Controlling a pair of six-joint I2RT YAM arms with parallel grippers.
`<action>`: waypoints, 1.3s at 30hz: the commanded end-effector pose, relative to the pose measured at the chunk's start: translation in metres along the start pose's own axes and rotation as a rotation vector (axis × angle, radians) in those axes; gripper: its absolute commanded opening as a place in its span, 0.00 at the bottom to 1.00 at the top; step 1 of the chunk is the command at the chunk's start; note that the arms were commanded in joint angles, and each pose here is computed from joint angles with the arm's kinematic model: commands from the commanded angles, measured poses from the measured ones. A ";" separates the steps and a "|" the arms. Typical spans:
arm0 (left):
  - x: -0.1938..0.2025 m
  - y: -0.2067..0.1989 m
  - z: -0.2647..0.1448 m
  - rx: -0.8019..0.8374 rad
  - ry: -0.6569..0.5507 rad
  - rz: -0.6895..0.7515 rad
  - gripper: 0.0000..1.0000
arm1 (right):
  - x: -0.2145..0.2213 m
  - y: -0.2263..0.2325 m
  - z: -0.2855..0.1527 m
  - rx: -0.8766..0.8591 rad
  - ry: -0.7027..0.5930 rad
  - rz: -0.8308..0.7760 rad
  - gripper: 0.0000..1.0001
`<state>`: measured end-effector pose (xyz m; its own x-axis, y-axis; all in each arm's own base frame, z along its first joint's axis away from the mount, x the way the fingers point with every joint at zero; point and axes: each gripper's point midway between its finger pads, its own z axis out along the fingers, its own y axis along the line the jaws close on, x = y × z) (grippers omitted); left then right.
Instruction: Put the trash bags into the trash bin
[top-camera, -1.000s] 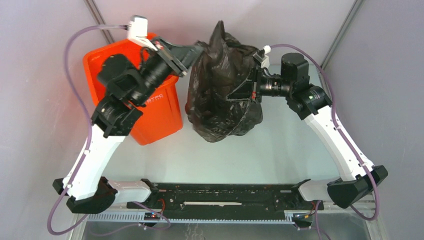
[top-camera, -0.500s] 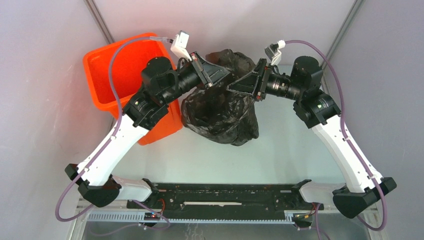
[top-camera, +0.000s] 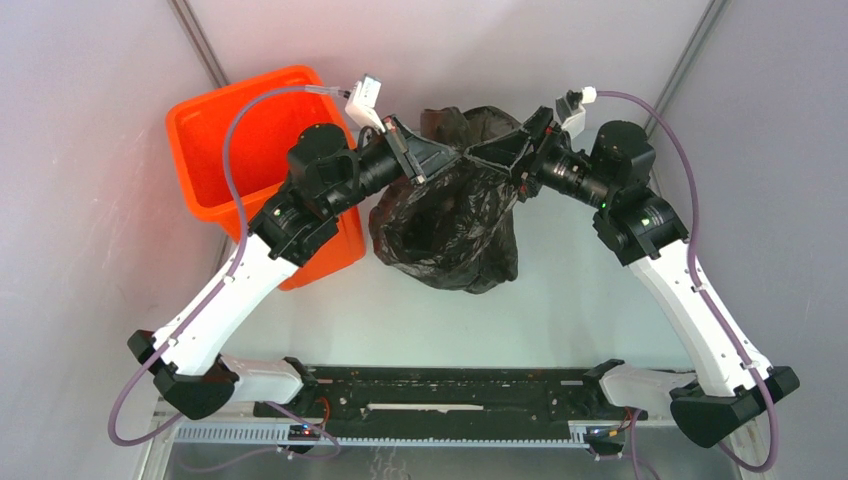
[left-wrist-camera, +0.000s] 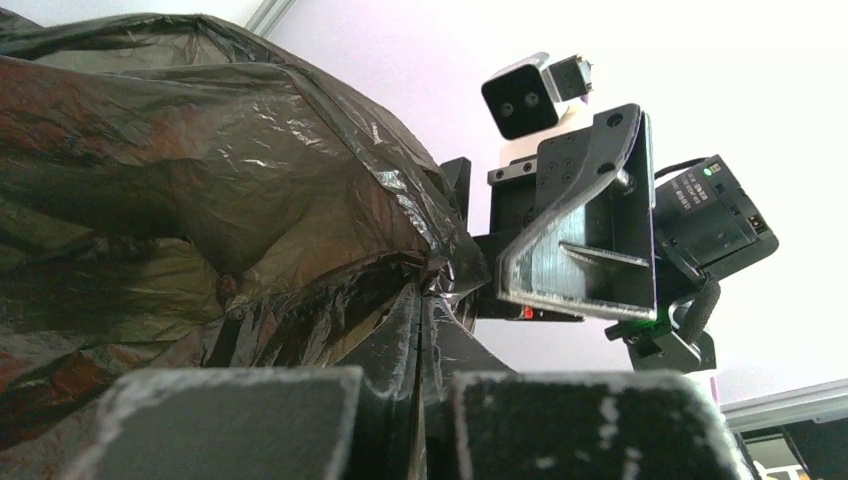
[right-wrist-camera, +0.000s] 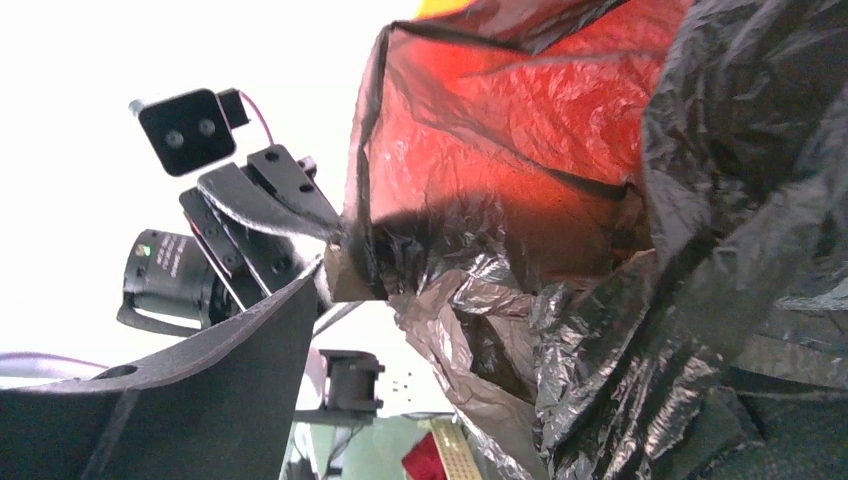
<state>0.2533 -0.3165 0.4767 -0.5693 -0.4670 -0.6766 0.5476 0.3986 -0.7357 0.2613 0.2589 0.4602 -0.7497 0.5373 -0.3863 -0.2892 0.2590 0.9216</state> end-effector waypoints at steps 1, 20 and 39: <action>0.003 -0.017 -0.005 0.068 0.021 -0.016 0.00 | -0.019 0.005 0.000 0.052 -0.102 0.033 0.88; 0.018 -0.027 0.003 0.129 0.098 -0.028 0.02 | -0.019 -0.014 0.015 0.267 -0.096 -0.114 0.54; -0.119 0.017 -0.133 -0.395 -0.319 0.438 0.91 | -0.042 -0.027 -0.096 0.274 -0.217 -0.349 0.00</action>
<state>0.2362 -0.2401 0.5349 -0.2922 -0.4188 -0.8598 0.6244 0.5974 -0.5032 0.2646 0.1792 0.4441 -0.5646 0.5354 -0.6281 -0.2629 0.6047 0.7518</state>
